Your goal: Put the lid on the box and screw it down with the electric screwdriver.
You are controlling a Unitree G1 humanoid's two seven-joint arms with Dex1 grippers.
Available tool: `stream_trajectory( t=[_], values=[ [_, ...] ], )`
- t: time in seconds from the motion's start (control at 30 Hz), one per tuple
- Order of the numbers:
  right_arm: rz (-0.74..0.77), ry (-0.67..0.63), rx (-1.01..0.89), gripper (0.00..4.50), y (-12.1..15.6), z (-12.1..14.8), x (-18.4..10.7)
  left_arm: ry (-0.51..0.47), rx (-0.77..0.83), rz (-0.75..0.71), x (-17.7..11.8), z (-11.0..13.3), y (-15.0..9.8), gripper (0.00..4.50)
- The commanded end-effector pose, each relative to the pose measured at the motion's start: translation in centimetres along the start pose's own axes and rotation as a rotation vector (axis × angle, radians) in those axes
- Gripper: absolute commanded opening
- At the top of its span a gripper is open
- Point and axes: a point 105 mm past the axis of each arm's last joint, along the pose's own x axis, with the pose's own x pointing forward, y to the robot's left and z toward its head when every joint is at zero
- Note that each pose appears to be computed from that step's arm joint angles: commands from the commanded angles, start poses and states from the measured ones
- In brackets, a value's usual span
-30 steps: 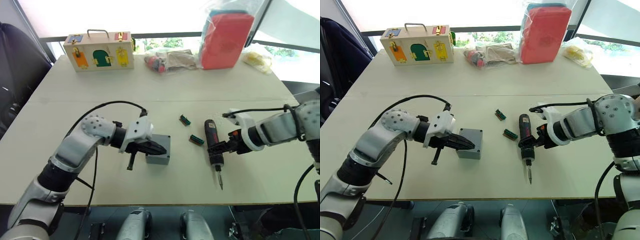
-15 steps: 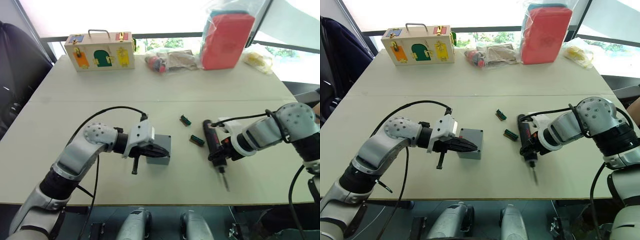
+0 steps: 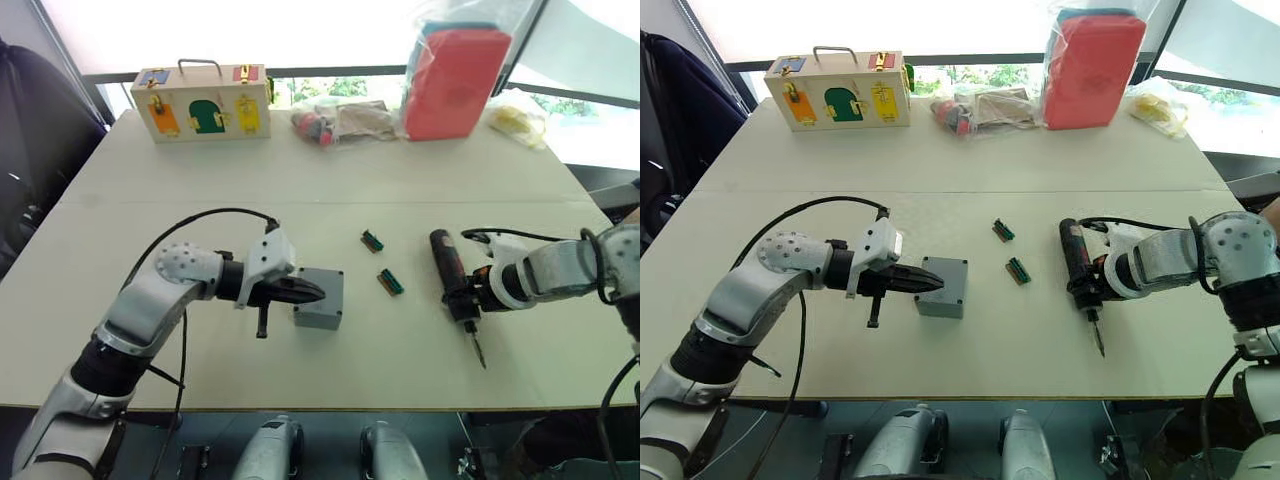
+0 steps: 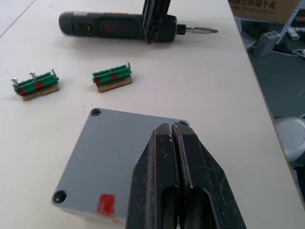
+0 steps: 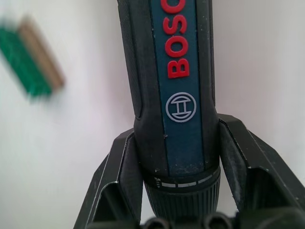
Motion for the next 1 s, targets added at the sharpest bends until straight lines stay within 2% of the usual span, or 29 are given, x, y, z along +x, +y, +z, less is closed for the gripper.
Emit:
stream_trajectory(
  t=[0.03,0.13,0.2,0.23,0.33,0.5,0.63,0.77,1.0],
  values=[
    [0.057,-0.396,0.205,1.8,2.1,6.4,-3.9,-0.013,0.02,0.034,-1.5,0.8,1.4,0.0],
    [0.186,-0.788,0.21,1.8,4.2,10.9,-7.5,0.001,-0.012,0.044,-2.4,0.5,2.3,0.0],
    [0.295,-1.027,0.145,1.8,6.0,12.5,-10.2,0.012,-0.034,0.045,-2.8,0.1,2.8,0.0],
    [0.348,-1.111,0.105,1.8,7.0,12.6,-11.0,0.016,-0.047,0.045,-3.0,0.0,3.0,0.0],
    [0.528,-1.231,-0.038,1.8,10.4,11.5,-11.9,0.031,-0.07,0.046,-3.4,-0.4,3.6,0.0],
    [0.807,-1.24,-0.315,1.8,16.5,7.1,-11.3,0.03,-0.08,0.042,-3.2,-0.2,3.8,0.0],
    [0.885,-1.212,-0.415,1.8,19.0,4.8,-9.8,0.033,-0.081,0.019,-2.7,0.0,3.1,0.0],
    [0.918,-1.197,-0.446,1.8,20.0,3.8,-8.8,0.052,-0.072,0.01,-2.1,-0.3,2.5,0.0],
    [0.907,-1.182,-0.477,1.8,19.4,2.7,-8.1,0.099,-0.064,0.017,-0.4,-2.0,2.1,0.0]
  ],
)
